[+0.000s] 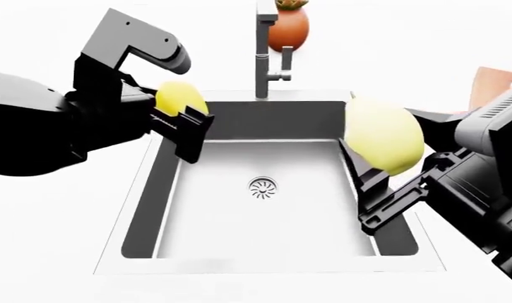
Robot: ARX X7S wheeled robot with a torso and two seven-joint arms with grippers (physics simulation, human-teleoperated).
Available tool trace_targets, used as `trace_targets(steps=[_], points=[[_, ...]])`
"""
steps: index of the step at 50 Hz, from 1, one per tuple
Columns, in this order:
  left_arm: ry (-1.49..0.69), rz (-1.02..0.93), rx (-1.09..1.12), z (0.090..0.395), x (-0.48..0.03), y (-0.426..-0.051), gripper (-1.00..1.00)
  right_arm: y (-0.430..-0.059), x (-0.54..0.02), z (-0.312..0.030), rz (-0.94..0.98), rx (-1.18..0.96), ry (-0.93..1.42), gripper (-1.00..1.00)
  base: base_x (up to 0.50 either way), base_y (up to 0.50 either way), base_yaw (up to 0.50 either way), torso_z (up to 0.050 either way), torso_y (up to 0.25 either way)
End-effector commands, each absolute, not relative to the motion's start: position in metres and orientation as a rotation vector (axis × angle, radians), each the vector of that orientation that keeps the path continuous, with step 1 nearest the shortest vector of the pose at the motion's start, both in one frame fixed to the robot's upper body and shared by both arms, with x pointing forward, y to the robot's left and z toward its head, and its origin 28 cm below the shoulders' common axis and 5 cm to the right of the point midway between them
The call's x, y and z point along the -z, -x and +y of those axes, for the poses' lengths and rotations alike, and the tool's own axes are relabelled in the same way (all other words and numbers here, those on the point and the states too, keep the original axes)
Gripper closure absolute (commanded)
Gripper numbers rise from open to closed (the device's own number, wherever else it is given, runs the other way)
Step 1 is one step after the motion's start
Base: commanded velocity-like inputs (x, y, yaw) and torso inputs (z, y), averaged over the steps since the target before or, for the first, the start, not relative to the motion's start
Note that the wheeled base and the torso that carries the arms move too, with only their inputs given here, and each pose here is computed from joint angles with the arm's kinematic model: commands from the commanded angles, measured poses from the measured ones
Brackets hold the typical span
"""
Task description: Pick up the fruits and vegetables and place them in the sink. Turn on the sink faucet to wash them. Then turn the sink off and put them in the tray.
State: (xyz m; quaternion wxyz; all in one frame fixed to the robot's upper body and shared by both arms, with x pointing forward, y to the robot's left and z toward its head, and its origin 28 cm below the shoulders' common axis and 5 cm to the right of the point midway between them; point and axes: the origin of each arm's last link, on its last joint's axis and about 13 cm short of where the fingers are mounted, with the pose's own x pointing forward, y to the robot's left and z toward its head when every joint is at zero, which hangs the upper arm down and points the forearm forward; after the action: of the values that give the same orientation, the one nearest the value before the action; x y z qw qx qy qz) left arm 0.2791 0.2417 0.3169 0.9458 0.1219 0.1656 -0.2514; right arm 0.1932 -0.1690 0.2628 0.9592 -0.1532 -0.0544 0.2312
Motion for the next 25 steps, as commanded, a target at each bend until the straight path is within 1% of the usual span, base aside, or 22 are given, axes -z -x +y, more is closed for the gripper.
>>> trace_targets(steps=[1,21,23,25], points=[[-0.277,0.382,0.521,0.2380,-0.3150,-0.2812,1.00,-0.1973,-0.2640,-0.1672,-0.073,-0.499,0.346,1.00,0.00,0.00,0.50,0.000,0.000],[-0.287,0.382,0.535,0.2348,-0.3152,-0.2802,1.00,-0.2038,-0.2557,-0.1655,-0.023,-0.503,0.348,1.00,0.00,0.00,0.50,0.000,0.000],[-0.290,0.384,0.535,0.2340,-0.3154,-0.2811,1.00,-0.2034,-0.2563,-0.1652,-0.020,-0.515,0.341,1.00,0.00,0.00,0.00,0.000,0.000],[-0.296,0.388,0.540,0.2320,-0.3157,-0.2824,1.00,-0.2034,-0.2581,-0.1648,-0.019,-0.515,0.333,1.00,0.06,-0.50,0.00,0.000,0.000]])
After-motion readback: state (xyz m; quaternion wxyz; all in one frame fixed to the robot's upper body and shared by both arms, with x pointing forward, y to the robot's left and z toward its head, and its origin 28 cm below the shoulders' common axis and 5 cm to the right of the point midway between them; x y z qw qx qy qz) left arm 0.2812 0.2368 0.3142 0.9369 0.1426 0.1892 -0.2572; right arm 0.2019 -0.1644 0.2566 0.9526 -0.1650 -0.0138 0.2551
